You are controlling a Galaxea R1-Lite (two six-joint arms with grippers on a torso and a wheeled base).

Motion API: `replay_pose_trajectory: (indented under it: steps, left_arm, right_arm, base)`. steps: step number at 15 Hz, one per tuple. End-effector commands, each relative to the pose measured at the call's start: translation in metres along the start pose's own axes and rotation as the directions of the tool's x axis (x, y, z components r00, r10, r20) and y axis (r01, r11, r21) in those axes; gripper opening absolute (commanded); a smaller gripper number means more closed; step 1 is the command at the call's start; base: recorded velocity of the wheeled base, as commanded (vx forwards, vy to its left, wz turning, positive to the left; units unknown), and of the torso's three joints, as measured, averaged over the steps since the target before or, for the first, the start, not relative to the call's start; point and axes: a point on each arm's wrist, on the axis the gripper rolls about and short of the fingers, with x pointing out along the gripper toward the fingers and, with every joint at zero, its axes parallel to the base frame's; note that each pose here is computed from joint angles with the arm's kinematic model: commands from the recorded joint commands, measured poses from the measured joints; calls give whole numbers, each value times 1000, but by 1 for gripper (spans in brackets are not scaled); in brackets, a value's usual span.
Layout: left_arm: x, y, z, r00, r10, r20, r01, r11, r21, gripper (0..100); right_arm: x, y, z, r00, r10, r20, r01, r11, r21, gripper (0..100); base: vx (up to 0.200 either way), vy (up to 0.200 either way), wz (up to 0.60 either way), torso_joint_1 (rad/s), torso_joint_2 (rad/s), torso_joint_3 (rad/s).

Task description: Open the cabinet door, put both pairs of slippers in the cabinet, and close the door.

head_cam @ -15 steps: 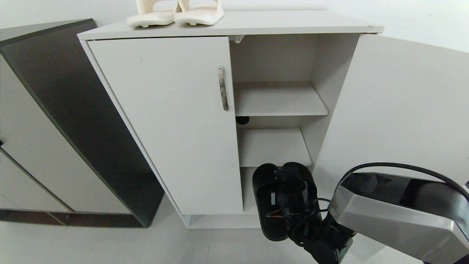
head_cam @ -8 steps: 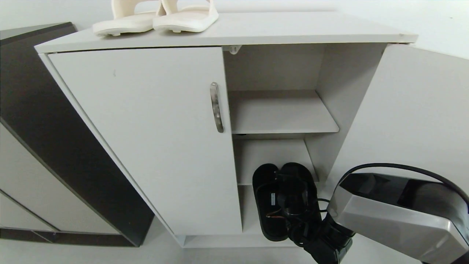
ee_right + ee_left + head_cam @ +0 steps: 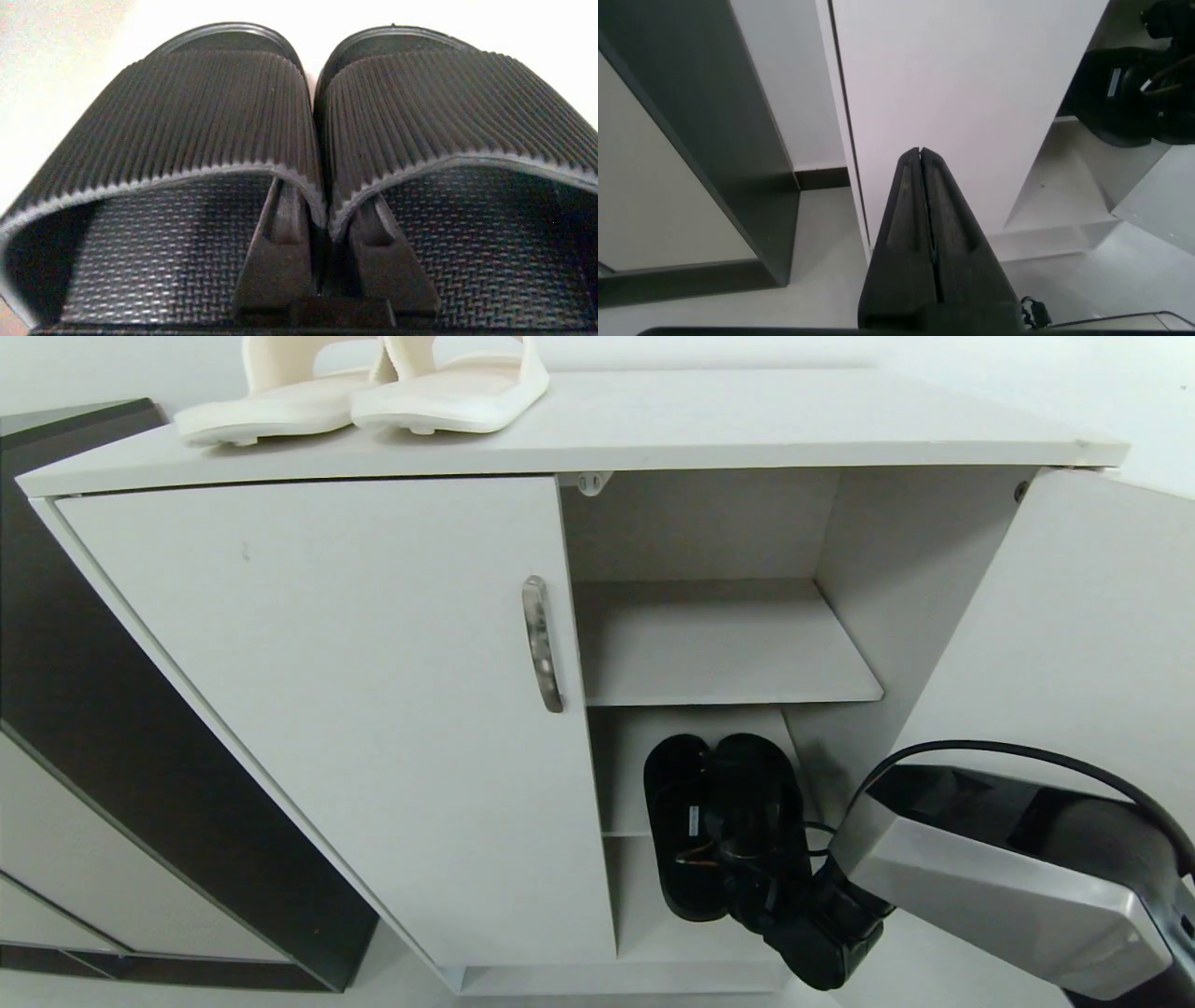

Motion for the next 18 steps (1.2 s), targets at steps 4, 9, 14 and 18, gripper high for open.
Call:
replay_pose_trajectory:
  steps: [4, 9, 14, 18]
  left_arm:
    - [0, 0, 0, 1000, 0, -1, 0, 1000, 1, 0]
    - [0, 0, 0, 1000, 0, -1, 0, 1000, 1, 0]
    - [0, 0, 0, 1000, 0, -1, 0, 1000, 1, 0]
    - [0, 0, 0, 1000, 0, -1, 0, 1000, 1, 0]
  right_arm:
    - [40, 4, 1, 999, -43, 10, 43, 999, 14, 0]
    - [64, 15, 19, 998, -51, 29, 50, 998, 33, 0]
    - [84, 17, 19, 997, -66, 31, 65, 997, 36, 0]
    - [88, 18, 16, 999, -45, 30, 44, 998, 37, 0]
  base:
    - [0, 0, 0, 0, 0, 0]
    - [0, 0, 0, 0, 0, 0]
    - [0, 0, 0, 0, 0, 0]
    - [0, 0, 0, 0, 0, 0]
